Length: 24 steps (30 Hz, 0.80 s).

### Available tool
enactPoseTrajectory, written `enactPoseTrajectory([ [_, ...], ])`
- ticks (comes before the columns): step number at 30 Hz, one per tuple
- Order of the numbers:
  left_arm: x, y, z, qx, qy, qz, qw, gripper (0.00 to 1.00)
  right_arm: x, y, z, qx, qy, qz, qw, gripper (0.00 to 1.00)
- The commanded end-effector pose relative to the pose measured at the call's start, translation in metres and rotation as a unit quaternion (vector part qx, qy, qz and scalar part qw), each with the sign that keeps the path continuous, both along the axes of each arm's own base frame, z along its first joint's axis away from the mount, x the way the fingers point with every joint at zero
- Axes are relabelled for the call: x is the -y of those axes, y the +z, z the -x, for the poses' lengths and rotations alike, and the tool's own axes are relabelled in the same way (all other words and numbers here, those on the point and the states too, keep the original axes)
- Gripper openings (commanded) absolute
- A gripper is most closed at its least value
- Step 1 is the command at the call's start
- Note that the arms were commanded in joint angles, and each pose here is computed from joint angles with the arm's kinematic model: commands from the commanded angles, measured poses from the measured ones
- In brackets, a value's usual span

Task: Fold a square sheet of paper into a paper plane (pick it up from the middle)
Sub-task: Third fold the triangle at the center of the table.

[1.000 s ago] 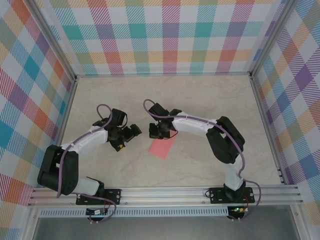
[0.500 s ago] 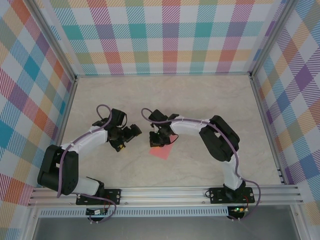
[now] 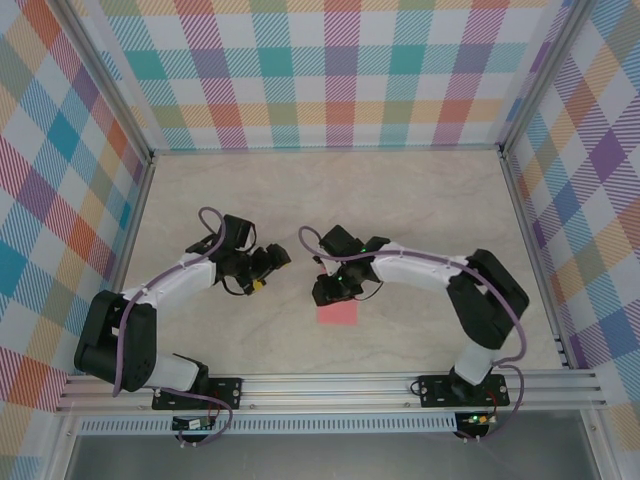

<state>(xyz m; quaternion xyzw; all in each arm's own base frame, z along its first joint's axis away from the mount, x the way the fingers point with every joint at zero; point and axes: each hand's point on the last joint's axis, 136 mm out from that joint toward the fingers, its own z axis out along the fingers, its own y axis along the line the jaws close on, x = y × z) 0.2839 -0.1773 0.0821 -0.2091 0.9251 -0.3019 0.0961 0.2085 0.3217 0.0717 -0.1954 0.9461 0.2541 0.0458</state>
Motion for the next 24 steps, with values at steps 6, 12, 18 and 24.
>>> enactPoseTrajectory([
  [6, 0.083, 0.013, 0.006, 0.035, -0.106, 0.095, 0.989, 0.61, 0.041, 0.025, -0.010, -0.019, -0.179, -0.050, 0.982, 0.53],
  [12, 0.122, -0.005, 0.012, 0.024, -0.148, 0.088, 0.985, 0.38, 0.069, 0.013, -0.006, -0.050, -0.243, -0.071, 0.966, 0.71],
  [18, 0.134, -0.029, 0.015, 0.010, -0.166, 0.060, 0.984, 0.24, 0.072, 0.002, -0.001, -0.072, -0.261, -0.089, 0.959, 0.87],
  [24, 0.120, -0.054, 0.015, -0.013, -0.156, 0.004, 0.988, 0.17, 0.075, -0.010, 0.003, -0.091, -0.271, -0.076, 0.955, 0.88],
])
